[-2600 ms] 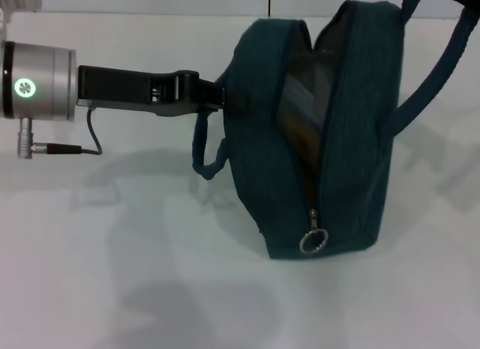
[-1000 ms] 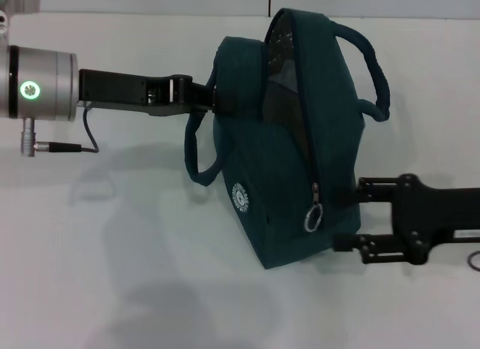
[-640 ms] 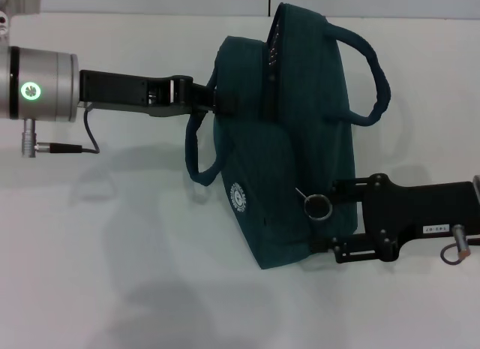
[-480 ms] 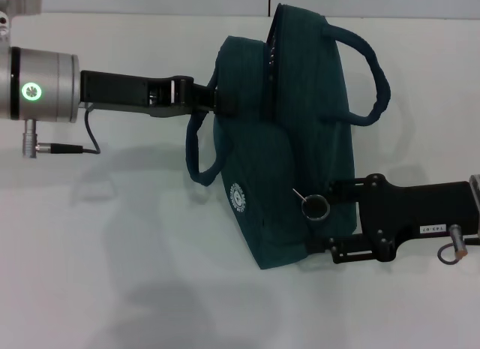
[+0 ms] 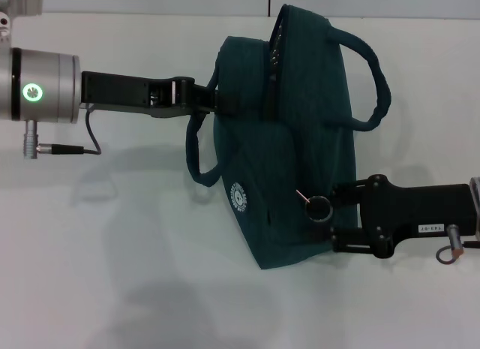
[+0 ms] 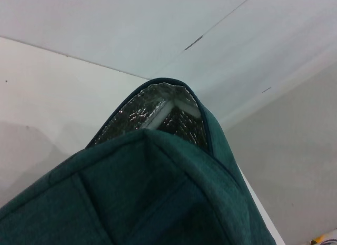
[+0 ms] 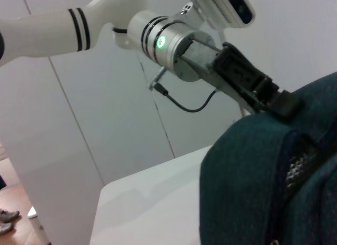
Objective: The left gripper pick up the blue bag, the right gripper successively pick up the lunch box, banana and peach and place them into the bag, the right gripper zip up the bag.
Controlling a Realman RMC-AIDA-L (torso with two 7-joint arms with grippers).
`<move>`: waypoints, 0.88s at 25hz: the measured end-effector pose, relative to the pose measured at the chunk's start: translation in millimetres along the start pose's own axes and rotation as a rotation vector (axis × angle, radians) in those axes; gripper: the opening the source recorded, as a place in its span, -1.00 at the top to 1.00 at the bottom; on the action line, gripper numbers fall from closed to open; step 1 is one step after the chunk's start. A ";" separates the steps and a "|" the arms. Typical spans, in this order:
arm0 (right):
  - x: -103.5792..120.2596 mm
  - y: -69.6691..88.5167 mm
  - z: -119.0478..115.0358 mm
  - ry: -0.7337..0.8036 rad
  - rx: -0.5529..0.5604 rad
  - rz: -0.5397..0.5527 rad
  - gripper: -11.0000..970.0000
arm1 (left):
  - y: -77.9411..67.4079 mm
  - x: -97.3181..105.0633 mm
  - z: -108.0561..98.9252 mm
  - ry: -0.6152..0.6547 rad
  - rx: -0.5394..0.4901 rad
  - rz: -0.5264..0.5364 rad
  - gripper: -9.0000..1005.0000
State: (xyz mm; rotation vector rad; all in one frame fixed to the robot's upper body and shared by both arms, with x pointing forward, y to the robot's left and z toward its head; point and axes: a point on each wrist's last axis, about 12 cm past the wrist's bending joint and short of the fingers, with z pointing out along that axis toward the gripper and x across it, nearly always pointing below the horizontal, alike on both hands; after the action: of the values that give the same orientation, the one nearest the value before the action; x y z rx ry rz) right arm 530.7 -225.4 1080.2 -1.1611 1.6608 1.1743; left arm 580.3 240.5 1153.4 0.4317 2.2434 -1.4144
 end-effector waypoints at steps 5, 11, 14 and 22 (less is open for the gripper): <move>0.7 -1.6 -0.1 -0.017 0.020 0.014 0.03 | 0.1 -0.4 -0.6 0.000 -0.002 0.001 0.79; 2.5 -4.2 -1.0 -0.014 0.049 0.019 0.55 | 0.2 -0.5 -0.9 0.000 -0.002 0.001 0.79; 3.8 -4.6 -1.4 -0.012 0.056 0.024 0.78 | 0.2 -0.6 -1.0 -0.001 -0.002 0.001 0.79; 6.0 -4.3 -5.6 -0.023 0.069 0.036 0.94 | 0.3 -0.2 -1.3 -0.003 -0.001 0.000 0.79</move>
State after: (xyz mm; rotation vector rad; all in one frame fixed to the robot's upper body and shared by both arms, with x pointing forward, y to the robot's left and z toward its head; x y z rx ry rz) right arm 532.7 -232.9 1075.1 -1.0753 1.6983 1.1389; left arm 580.4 241.9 1153.8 0.4292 2.2422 -1.4129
